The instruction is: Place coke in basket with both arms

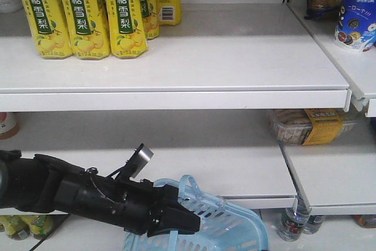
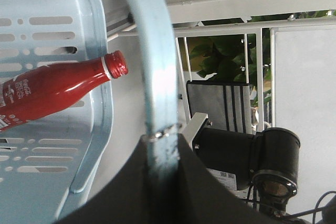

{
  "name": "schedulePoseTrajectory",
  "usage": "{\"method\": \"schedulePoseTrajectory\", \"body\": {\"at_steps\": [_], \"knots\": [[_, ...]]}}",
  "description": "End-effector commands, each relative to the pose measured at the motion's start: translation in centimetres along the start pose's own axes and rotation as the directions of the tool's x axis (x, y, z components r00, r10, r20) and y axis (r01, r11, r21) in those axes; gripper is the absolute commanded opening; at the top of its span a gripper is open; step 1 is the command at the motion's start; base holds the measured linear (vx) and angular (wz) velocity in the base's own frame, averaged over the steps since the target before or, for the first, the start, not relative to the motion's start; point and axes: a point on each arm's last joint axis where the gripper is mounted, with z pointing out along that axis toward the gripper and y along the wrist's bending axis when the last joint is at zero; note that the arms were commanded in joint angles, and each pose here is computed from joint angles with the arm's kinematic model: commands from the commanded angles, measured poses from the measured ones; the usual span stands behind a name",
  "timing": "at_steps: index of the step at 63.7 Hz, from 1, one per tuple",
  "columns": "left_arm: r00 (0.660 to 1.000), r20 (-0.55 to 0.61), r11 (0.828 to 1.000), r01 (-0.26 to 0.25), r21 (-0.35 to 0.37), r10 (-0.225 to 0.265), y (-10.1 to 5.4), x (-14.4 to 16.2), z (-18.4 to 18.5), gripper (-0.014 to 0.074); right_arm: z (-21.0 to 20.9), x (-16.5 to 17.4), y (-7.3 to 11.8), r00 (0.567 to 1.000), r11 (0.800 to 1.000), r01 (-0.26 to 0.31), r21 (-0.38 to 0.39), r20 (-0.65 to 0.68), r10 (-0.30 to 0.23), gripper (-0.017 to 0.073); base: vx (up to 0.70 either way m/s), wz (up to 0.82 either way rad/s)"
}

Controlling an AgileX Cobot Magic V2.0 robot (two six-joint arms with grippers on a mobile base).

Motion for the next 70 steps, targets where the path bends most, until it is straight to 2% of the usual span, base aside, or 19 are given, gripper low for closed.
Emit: {"method": "schedulePoseTrajectory", "body": {"at_steps": [1,8,17,28,38,45,52,62,70], "knots": [[1.000,0.028,0.982,-0.011,0.187,0.006,-3.4,-0.1,-0.5,-0.0006,-0.2,-1.5,0.1,0.997,1.000,0.013,-0.009,0.081,-0.012,-0.0009,0.00,0.00],[0.998,0.040,0.983,-0.045,0.180,0.038,-4.5,0.9,-0.8,-0.0006,-0.2,-1.5,0.1,0.997,1.000,0.013,-0.009,0.081,-0.012,-0.0009,0.00,0.00],[0.989,0.088,0.982,-0.133,0.135,0.121,-6.5,2.8,-1.6,-0.0006,-0.2,-1.5,0.1,0.997,1.000,0.013,-0.009,0.081,-0.012,-0.0009,0.00,0.00],[0.965,0.160,0.969,-0.226,0.097,0.209,-8.6,5.1,-3.1,-0.0006,-0.2,-1.5,0.1,0.997,1.000,0.013,-0.009,0.081,-0.012,-0.0009,0.00,0.00],[0.938,0.226,0.957,-0.283,0.069,0.261,-9.6,6.7,-4.6,-0.0006,-0.2,-1.5,0.1,0.997,1.000,0.013,-0.009,0.081,-0.012,-0.0009,0.00,0.00],[0.925,0.264,0.954,-0.296,0.053,0.273,-9.4,7.8,-5.8,-0.0006,-0.2,-1.5,0.1,0.997,1.000,0.013,-0.009,0.081,-0.012,-0.0009,0.00,0.00],[0.917,0.291,0.956,-0.291,0.024,0.272,-8.6,9.0,-6.6,-0.0006,-0.2,-1.5,0.1,0.997,1.000,0.013,-0.009,0.081,-0.012,-0.0009,0.00,0.00],[0.892,0.355,0.959,-0.278,-0.054,0.279,-7.2,10.1,-7.8,-0.0006,-0.2,-1.5,0.1,0.997,1.000,0.013,-0.009,0.081,-0.012,-0.0009,0.00,0.00],[0.865,0.398,0.952,-0.289,-0.105,0.306,-6.6,10.8,-8.7,-0.0006,-0.2,-1.5,0.1,0.997,1.000,0.013,-0.009,0.081,-0.012,-0.0009,0.00,0.00]]}}
